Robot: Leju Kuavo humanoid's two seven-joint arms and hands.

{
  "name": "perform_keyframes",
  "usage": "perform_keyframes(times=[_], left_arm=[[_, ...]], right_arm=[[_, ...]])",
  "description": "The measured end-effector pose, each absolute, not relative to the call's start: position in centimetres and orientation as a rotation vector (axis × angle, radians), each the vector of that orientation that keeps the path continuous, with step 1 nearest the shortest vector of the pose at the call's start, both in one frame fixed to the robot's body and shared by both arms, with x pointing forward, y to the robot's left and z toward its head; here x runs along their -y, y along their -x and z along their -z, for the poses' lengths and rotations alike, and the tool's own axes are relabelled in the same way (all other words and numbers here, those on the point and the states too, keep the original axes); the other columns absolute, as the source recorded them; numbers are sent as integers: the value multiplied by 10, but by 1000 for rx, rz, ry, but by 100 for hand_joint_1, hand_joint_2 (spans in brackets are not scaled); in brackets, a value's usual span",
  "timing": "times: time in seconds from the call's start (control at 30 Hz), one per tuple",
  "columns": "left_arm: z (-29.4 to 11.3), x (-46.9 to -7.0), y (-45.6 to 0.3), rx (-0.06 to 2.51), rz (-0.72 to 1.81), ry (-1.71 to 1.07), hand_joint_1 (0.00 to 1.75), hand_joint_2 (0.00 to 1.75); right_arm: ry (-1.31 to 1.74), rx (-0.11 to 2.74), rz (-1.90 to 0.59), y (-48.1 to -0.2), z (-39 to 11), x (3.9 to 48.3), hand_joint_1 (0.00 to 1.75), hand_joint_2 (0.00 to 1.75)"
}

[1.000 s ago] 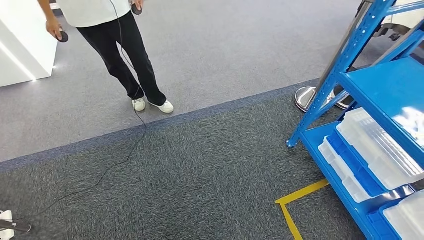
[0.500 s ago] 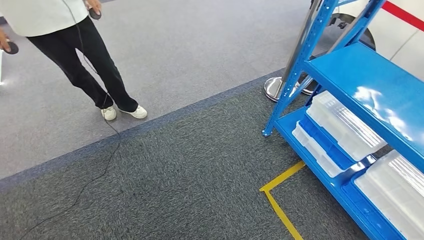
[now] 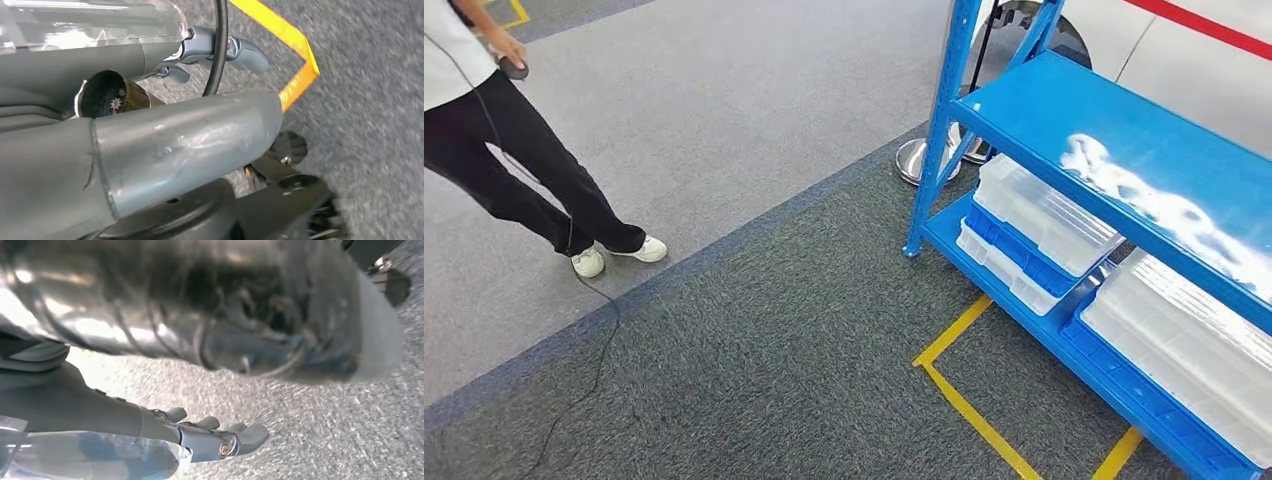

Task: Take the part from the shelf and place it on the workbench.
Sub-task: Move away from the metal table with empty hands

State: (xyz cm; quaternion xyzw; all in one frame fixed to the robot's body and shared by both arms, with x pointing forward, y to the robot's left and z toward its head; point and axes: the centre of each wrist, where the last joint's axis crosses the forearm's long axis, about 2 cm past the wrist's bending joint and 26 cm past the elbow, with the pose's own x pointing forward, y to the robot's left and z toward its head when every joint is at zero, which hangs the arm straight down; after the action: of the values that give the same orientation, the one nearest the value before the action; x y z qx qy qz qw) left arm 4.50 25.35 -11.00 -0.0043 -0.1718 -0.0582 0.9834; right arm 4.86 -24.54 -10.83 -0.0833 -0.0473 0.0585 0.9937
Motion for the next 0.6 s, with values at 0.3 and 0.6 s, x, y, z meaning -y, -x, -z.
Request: perform_keyframes(times=[0.3,0.6], left_arm=[[110,-250,-46,374,68,20,0,0],[109,-246,-47,335,61,18,0,0]], right_arm=[[174,107,-119,-50,108,248,0,0],[187,108,-114,-50,109,252,0,0]])
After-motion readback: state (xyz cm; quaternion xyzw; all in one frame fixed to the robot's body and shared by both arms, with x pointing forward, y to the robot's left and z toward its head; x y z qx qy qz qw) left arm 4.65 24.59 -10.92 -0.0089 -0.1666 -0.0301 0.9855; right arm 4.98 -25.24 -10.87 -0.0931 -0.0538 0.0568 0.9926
